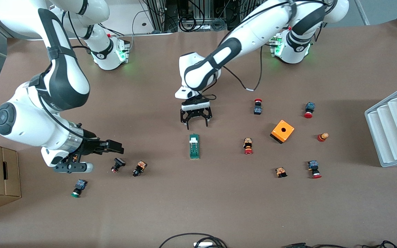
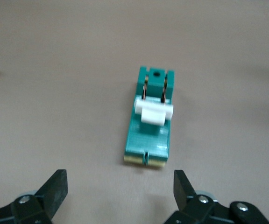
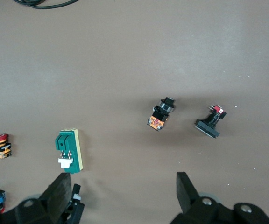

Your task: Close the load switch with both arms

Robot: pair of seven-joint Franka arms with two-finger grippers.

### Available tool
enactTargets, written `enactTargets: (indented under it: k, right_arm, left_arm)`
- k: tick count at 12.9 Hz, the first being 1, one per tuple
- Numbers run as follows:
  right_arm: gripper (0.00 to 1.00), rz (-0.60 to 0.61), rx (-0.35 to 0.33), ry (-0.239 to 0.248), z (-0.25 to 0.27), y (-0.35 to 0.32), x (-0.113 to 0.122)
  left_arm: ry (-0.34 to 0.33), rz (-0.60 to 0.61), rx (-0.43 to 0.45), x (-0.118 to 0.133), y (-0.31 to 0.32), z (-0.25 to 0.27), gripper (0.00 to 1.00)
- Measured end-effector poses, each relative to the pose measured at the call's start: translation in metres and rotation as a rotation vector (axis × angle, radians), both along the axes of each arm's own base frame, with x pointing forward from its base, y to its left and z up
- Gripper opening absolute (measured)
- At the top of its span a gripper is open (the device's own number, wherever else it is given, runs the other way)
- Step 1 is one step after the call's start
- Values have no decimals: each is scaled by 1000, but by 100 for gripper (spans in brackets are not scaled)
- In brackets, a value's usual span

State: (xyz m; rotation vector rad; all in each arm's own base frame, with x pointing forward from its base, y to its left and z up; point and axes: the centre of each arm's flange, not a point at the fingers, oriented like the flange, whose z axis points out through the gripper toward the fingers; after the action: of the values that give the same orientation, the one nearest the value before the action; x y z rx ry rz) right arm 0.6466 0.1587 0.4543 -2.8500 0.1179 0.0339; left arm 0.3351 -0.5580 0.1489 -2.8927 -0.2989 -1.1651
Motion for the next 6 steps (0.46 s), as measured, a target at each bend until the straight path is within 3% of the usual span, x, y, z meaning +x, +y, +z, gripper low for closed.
enactTargets:
  k: [3,6]
  right_arm:
    - [100,-2,-2,5,-8,1,2]
    - [100,-1,-3,11,-13,2,3]
  left_arm:
    - [-12,-2,-3,0,-4,-4,100]
    - [-71,-16,1,14,-13,-7,100]
